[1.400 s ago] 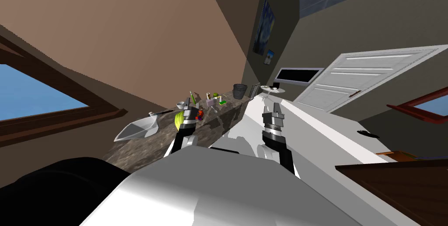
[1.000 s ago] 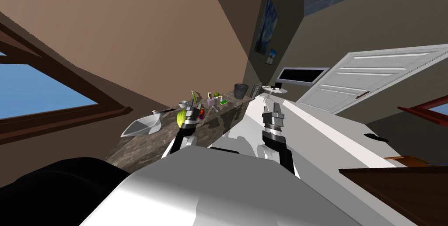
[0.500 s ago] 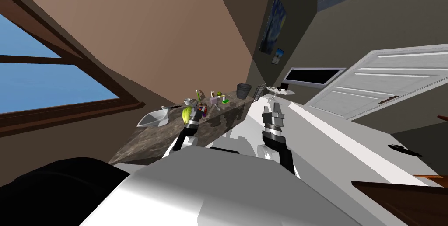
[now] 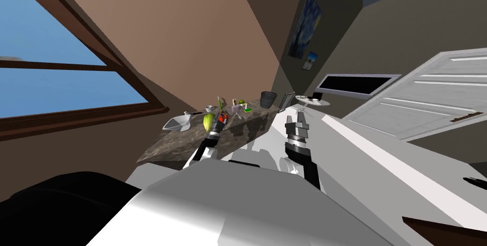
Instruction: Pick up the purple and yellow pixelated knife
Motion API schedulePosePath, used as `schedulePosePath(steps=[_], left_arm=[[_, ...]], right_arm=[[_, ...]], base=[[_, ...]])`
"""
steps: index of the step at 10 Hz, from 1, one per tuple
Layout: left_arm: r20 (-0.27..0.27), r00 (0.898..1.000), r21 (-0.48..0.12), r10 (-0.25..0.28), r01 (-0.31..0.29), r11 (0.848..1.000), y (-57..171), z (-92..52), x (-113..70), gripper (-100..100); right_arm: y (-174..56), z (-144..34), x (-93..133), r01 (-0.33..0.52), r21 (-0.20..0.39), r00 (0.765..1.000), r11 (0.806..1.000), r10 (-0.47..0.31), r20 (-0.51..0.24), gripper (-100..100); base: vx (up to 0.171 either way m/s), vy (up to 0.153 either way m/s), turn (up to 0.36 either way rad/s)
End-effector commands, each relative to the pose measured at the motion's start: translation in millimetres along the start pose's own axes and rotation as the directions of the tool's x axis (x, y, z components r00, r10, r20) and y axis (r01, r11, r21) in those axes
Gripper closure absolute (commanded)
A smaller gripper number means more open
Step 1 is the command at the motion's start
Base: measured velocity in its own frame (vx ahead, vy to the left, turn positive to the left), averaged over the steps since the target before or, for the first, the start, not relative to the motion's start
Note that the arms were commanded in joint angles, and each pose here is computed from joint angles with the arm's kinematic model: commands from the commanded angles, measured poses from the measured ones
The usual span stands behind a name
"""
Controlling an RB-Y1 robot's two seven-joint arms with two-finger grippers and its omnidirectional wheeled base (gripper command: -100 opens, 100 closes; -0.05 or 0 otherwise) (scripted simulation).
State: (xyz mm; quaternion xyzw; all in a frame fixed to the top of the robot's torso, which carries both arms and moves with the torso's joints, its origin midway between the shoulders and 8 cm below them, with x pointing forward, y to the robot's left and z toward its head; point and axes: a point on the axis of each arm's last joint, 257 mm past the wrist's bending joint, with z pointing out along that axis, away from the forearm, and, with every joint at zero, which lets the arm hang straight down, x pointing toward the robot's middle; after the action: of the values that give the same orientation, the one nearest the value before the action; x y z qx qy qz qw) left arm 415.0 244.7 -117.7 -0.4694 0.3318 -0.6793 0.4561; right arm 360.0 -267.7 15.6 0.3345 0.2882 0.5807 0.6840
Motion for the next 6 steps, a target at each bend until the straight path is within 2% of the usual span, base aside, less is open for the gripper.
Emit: schedulePosePath(steps=[1, 2, 4, 6], left_arm=[[0.014, 0.999, -0.033, -0.051, 0.052, 0.998, 14, -1.9, -5.5, -100], [0.032, 0.994, -0.061, -0.100, 0.102, 0.993, 27, -2.6, -11.1, -100], [0.056, 0.988, -0.082, -0.144, 0.148, 0.986, 38, -3.5, -18.4, -100], [0.100, 0.974, -0.102, -0.204, 0.214, 0.972, 51, -5.2, -34.1, -100]], right_arm=[[0, 0.0, 0, 0.000, 0.000, 1.000, 1.000, 0.000, 0.000, 0], [0, 0.0, 0, 0.000, 0.000, 1.000, 1.000, 0.000, 0.000, 0], [0, 0.0, 0, 0.000, 0.000, 1.000, 1.000, 0.000, 0.000, 0], [0, 0.0, 0, 0.000, 0.000, 1.000, 1.000, 0.000, 0.000, 0]], base=[[-0.020, -0.048, 0.107], [-0.005, -0.062, 0.156], [0.014, -0.063, 0.097], [0.044, -0.083, 0.127]])
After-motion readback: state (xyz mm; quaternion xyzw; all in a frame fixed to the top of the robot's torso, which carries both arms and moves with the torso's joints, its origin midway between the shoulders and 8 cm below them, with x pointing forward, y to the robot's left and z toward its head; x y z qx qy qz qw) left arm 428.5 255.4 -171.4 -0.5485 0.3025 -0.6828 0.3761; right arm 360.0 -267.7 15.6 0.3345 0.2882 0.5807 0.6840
